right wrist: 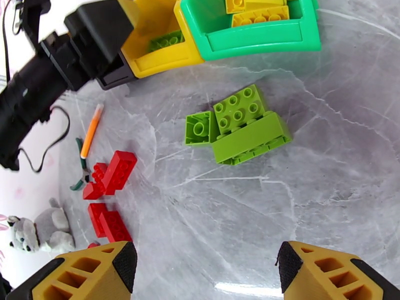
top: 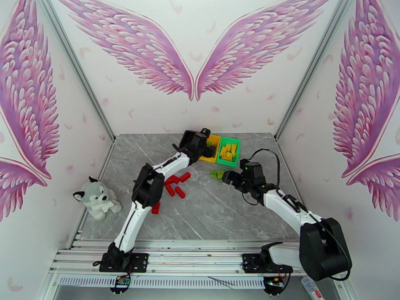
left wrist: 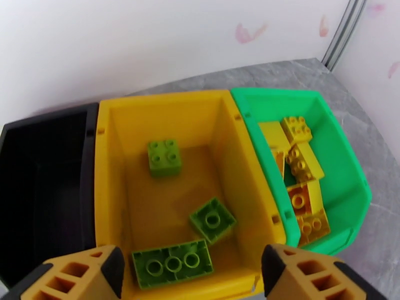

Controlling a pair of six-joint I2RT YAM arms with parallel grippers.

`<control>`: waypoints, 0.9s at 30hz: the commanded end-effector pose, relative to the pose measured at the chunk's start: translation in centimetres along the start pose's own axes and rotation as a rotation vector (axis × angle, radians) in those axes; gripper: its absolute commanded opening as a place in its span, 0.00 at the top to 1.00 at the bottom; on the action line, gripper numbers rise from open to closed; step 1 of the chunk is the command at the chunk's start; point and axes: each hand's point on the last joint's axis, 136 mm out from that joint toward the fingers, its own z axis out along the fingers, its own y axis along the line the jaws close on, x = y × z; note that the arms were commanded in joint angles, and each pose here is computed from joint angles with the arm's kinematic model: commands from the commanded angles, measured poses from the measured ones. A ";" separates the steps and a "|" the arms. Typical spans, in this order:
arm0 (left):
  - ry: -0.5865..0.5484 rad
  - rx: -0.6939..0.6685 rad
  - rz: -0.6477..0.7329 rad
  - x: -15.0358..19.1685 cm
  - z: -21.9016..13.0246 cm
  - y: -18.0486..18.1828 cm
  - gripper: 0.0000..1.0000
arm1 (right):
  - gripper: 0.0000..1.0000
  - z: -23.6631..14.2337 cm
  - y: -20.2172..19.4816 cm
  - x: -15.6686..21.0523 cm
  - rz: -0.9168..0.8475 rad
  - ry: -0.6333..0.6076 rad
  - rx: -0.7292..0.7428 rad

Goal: Sort the legos into containers by color

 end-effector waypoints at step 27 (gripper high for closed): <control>0.082 0.084 0.013 14.5 -9.9 -6.1 0.21 | 0.14 -0.6 0.5 -1.3 -0.028 -0.047 0.021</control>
